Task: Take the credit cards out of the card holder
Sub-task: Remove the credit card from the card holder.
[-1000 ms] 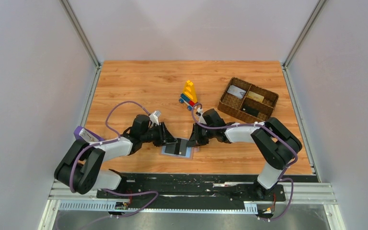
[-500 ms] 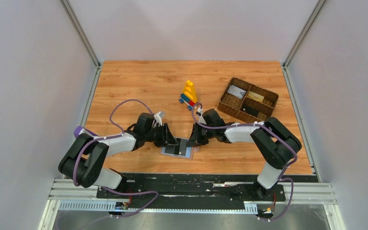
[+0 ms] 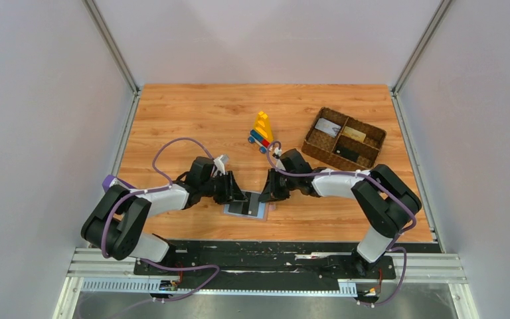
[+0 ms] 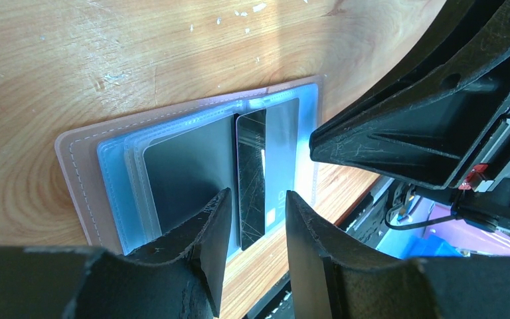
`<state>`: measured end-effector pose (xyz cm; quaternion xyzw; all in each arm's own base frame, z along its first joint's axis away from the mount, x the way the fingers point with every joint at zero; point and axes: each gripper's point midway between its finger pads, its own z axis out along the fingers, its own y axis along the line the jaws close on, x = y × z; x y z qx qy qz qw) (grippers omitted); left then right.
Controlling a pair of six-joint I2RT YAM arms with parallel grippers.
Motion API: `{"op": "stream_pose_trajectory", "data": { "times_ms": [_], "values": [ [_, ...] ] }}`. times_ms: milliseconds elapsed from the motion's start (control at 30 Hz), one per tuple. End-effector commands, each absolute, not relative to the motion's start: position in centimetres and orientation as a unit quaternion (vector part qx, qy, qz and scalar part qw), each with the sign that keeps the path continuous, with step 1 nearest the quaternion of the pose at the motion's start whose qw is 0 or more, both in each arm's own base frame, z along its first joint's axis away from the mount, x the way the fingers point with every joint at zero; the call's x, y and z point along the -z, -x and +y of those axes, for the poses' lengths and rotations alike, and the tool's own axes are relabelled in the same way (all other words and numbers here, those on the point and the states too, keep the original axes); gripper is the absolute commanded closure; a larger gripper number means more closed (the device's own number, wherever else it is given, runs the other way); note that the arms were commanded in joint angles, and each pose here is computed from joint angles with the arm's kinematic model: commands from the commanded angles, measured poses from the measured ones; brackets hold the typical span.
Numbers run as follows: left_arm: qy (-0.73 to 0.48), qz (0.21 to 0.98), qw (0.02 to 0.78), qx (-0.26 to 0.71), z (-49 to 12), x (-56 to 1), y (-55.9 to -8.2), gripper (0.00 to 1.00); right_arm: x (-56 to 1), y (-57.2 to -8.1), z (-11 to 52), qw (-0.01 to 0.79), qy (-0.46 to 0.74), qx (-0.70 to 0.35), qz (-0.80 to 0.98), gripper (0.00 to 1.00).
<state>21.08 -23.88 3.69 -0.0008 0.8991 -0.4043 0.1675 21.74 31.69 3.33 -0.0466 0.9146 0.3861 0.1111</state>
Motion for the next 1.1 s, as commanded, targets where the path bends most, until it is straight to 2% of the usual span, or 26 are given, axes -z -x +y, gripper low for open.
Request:
{"op": "stream_pose_trajectory", "data": {
  "times_ms": [0, 200, 467, 800, 867, 1033, 1067],
  "values": [
    [0.002, 0.906, 0.164, 0.390, -23.6, -3.0, -20.9, 0.55, -6.0, -22.4, 33.3, 0.128, 0.054, -0.414, 0.899, 0.87],
    [0.003, 0.905, 0.163, 0.392, -23.7, -2.9, -20.9, 0.55, -5.0, -22.1, 33.5, 0.116, 0.044, -0.405, 0.906, 0.87],
    [0.008, 0.904, 0.153, 0.399, -23.8, -2.6, -20.6, 0.55, -0.6, -21.0, 32.5, 0.086, 0.020, -0.353, 0.931, 0.87],
    [0.011, 0.892, 0.153, 0.425, -24.4, -3.3, -20.3, 0.57, 0.3, -20.7, 32.1, 0.084, 0.017, -0.345, 0.935, 0.87],
    [0.011, 0.891, 0.155, 0.426, -24.4, -3.4, -20.3, 0.62, 0.3, -20.7, 32.1, 0.085, 0.017, -0.344, 0.935, 0.87],
    [0.010, 0.895, 0.168, 0.413, -24.1, -4.3, -20.8, 0.98, -0.1, -20.9, 31.9, 0.095, 0.023, -0.344, 0.934, 0.87],
    [0.008, 0.894, 0.176, 0.412, -24.0, -4.7, -21.0, 0.99, -0.4, -21.0, 31.9, 0.098, 0.027, -0.345, 0.933, 0.87]
  ]
}}
